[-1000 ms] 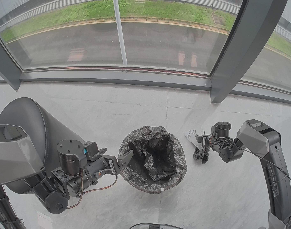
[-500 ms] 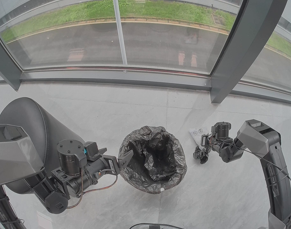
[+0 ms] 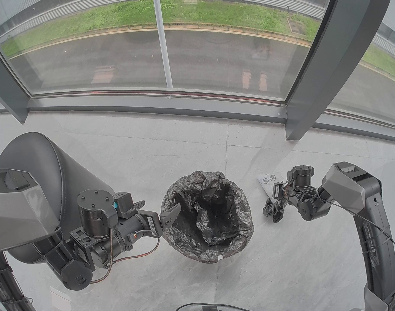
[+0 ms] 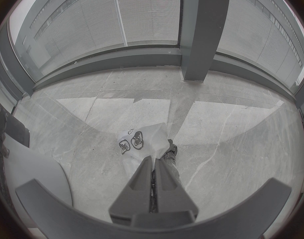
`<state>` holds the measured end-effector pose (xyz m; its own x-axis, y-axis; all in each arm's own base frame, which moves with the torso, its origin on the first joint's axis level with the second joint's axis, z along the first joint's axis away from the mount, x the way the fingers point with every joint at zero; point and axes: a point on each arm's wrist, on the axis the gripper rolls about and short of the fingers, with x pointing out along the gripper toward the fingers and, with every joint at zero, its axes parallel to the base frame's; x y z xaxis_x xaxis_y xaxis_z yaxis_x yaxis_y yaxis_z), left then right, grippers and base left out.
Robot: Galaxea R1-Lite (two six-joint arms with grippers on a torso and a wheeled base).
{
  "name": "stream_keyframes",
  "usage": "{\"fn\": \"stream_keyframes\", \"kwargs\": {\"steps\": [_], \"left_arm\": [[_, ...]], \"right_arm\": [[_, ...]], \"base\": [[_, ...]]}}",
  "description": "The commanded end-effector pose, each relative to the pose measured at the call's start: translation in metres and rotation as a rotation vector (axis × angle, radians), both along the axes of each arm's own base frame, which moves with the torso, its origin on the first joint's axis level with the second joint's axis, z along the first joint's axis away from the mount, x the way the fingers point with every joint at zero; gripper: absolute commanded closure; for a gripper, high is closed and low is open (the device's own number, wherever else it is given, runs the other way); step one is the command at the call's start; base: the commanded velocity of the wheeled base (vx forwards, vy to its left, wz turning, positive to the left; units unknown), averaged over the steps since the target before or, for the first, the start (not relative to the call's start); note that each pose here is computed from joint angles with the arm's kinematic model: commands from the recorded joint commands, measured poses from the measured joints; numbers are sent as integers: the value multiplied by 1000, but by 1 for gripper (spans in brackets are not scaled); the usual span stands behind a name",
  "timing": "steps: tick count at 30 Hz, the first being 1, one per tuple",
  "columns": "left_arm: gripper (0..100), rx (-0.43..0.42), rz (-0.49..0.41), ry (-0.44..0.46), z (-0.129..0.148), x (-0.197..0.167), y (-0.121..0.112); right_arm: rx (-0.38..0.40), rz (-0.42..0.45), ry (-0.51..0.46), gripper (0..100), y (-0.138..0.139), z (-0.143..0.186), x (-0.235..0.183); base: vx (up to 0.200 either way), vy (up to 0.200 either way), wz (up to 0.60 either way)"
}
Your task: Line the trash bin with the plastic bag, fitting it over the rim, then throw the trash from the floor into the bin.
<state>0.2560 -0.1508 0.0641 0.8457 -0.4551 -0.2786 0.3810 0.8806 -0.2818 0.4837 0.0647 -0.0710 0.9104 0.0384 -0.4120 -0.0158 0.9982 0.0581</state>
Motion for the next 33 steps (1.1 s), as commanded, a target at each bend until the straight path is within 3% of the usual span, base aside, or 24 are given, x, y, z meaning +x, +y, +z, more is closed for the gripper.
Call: {"fn": "stream_keyframes", "kwargs": {"steps": [1, 6, 12, 20, 23, 33], "left_arm": [[0, 0, 1, 0, 0, 0, 0], [0, -1, 0, -1, 0, 0, 0], [0, -1, 0, -1, 0, 0, 0], [0, -1, 1, -2, 0, 0, 0], [0, -2, 1, -3, 1, 0, 0], [0, -4, 0, -3, 1, 0, 0]], "right_arm": [[8, 7, -36, 100, 1, 34, -6], [73, 20, -79, 100, 5, 80, -21], [81, 20, -99, 100, 7, 90, -23], [95, 45, -145, 100, 8, 130, -44], [113, 110, -166, 100, 20, 155, -64], [135, 240, -238, 100, 59, 189, -113]], "base": [[0, 0, 0], [0, 0, 0], [0, 0, 0], [0, 0, 0], [0, 0, 0], [0, 0, 0]]}}
